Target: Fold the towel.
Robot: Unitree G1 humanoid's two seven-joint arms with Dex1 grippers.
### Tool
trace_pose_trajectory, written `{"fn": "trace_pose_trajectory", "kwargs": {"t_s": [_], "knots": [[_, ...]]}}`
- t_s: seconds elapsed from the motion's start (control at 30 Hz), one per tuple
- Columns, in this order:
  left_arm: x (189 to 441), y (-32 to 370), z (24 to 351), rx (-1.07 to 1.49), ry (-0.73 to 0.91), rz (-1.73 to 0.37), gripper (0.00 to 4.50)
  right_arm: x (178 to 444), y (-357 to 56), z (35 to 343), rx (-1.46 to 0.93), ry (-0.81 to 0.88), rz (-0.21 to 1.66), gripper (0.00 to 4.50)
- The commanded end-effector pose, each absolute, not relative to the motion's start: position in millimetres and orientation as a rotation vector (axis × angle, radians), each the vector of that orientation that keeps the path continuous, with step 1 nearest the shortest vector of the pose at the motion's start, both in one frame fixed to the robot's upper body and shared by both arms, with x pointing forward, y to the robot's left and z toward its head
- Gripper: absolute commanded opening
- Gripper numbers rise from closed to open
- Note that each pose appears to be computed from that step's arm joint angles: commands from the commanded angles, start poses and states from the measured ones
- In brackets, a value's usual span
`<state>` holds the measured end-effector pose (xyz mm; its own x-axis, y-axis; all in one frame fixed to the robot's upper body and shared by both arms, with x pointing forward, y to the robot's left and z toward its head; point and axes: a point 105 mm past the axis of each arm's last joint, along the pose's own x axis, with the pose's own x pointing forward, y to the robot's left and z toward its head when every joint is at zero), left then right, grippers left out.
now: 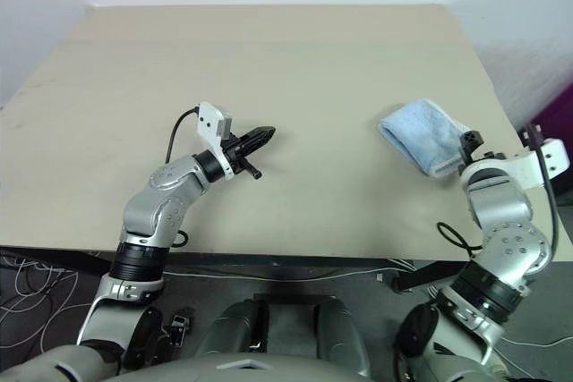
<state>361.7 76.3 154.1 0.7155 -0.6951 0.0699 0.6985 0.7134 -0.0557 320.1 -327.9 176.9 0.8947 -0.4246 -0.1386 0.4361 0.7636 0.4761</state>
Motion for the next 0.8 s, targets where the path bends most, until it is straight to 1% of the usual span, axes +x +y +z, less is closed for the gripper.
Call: {"fn": "trace_pose_trajectory", "kwargs": {"t_s": [0.03,0.1,0.2,0.27,0.47,0.57,0.67,0.7,0.77,0.8], "knots": [[376.1,106.2,162.5,-0.006,-0.117,-0.615,0.0,334.4,-275.4,205.3,0.124,-0.012,-0.176,4.47],[385.7,126.9,161.5,0.054,-0.134,-0.507,0.0,338.1,-250.9,198.7,-0.028,0.017,-0.048,4.47],[392.7,149.7,155.0,0.14,-0.134,-0.419,0.0,340.0,-214.0,185.3,-0.093,0.049,0.135,4.47],[394.1,159.8,149.6,0.161,-0.125,-0.396,0.0,340.7,-194.2,175.3,-0.129,0.062,0.224,4.47],[392.0,183.8,144.8,0.2,-0.126,-0.357,0.0,347.2,-159.2,165.2,-0.11,0.021,0.346,4.47],[388.7,195.2,144.0,0.208,-0.122,-0.326,0.0,348.2,-148.0,158.0,-0.114,0.025,0.387,4.47],[382.2,205.6,143.1,0.23,-0.109,-0.295,0.0,348.0,-133.3,153.7,-0.1,0.024,0.453,3.9],[379.9,209.9,144.1,0.231,-0.108,-0.283,0.0,347.9,-128.3,153.6,-0.096,0.022,0.471,3.65],[376.2,214.9,145.3,0.227,-0.109,-0.271,0.0,349.0,-123.0,153.5,-0.095,0.019,0.486,2.9],[374.2,215.1,145.4,0.219,-0.112,-0.271,0.0,349.8,-122.7,152.5,-0.097,0.021,0.487,2.62]]}}
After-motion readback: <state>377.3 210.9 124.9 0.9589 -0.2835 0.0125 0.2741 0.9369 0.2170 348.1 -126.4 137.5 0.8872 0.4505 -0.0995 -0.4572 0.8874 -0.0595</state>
